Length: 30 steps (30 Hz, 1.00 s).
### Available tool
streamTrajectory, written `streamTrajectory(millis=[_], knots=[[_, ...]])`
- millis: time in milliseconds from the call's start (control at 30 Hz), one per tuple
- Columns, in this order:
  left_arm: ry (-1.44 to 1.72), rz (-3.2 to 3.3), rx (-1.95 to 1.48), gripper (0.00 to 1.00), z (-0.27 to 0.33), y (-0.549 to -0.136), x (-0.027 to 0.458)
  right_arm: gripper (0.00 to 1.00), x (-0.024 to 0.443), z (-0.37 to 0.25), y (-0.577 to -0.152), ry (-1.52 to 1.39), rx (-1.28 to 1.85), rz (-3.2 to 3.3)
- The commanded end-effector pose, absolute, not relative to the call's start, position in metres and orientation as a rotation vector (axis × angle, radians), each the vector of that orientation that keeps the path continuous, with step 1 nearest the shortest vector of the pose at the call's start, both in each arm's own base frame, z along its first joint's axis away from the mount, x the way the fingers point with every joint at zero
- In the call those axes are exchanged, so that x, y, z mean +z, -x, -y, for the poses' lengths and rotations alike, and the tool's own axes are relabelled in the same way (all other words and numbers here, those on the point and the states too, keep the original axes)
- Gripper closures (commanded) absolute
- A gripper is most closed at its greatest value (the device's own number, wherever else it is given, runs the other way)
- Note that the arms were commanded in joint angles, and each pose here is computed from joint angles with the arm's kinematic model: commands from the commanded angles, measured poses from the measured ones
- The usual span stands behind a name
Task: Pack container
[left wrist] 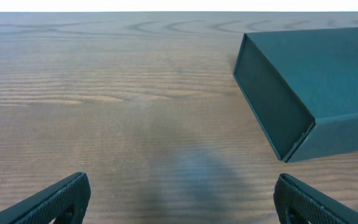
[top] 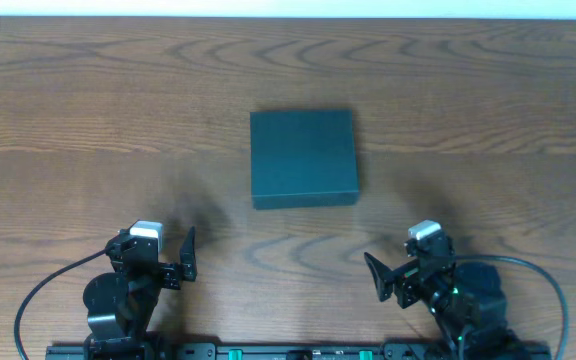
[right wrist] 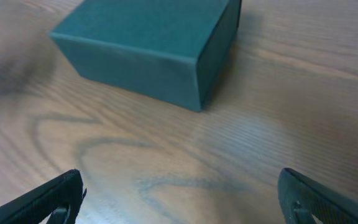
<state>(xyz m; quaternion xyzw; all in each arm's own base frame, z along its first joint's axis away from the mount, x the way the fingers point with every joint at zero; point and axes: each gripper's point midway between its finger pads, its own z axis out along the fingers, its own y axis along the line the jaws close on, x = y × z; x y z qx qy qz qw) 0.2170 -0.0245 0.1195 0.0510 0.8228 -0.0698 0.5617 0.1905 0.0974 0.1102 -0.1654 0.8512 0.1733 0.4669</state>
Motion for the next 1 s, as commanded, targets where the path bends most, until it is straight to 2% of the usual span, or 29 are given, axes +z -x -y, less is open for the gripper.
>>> streamTrajectory(millis=[0,333,967], knots=[[-0.109,-1.953,-0.174,0.05,0.024,-0.217,0.111,0.01,0.093,-0.091,-0.193,0.387,0.390,-2.078],[-0.109,-1.953,-0.174,0.05,0.024,-0.217,0.111,0.01,0.114,-0.086,-0.198,0.364,0.353,-1.950],[-0.109,-1.953,-0.174,0.04,0.024,-0.217,0.111,0.01,0.113,-0.086,-0.198,0.365,0.353,-1.951]])
